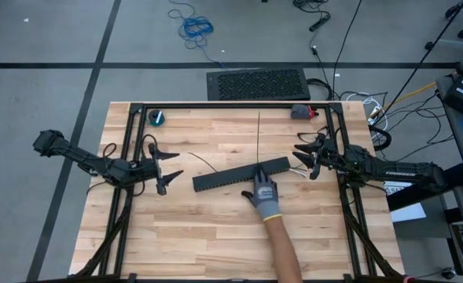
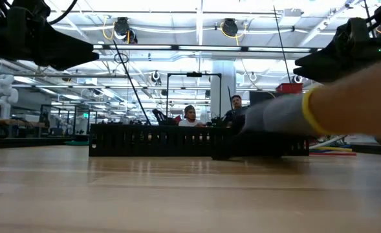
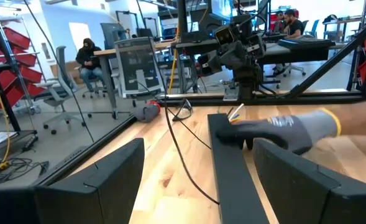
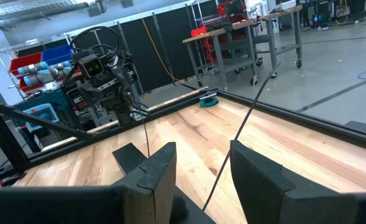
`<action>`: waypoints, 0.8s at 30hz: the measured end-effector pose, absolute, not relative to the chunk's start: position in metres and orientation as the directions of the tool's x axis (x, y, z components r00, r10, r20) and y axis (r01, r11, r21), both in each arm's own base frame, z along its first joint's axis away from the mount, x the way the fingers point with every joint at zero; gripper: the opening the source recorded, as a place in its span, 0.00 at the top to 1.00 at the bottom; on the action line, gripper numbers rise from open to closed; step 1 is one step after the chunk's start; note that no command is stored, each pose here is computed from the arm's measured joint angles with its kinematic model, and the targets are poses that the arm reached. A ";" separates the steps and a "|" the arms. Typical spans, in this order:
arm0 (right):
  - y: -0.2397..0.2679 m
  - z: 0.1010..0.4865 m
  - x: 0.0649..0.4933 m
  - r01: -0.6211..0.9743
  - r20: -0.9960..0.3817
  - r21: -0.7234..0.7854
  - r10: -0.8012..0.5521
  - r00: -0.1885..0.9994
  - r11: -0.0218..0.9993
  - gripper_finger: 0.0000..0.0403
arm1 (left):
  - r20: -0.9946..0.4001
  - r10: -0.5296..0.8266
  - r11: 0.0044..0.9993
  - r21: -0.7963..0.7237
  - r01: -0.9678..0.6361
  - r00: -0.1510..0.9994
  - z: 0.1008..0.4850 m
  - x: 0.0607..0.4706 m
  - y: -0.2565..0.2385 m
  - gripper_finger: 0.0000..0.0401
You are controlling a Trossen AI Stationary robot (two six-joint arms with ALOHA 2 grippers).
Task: Ziptie cables
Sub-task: Return to Home Position
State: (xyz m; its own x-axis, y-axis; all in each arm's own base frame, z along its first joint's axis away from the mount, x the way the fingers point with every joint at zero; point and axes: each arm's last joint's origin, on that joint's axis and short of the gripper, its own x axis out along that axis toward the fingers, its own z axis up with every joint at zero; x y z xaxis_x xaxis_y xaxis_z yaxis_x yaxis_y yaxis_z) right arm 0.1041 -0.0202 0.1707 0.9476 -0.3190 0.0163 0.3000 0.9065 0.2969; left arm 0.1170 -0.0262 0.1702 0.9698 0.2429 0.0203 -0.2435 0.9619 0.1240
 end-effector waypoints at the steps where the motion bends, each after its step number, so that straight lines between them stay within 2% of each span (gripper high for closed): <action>1: -0.020 0.171 0.104 0.300 0.016 0.297 -0.319 0.948 0.906 0.65 | 0.020 0.243 0.962 0.124 -0.244 0.970 0.170 0.117 -0.026 0.26; 11: -0.020 0.171 0.104 0.300 0.016 0.297 -0.319 0.948 0.906 0.65 | 0.017 0.247 0.961 0.126 -0.247 0.969 0.170 0.117 -0.026 0.26; 15: -0.020 0.171 0.104 0.300 0.016 0.297 -0.319 0.948 0.907 0.65 | 0.000 0.349 0.928 0.137 -0.346 0.937 0.168 0.116 -0.023 0.26; 24: -0.020 0.171 0.104 0.300 0.016 0.297 -0.319 0.948 0.906 0.65 | 0.047 0.323 0.933 0.152 -0.326 0.945 0.174 0.113 -0.022 0.26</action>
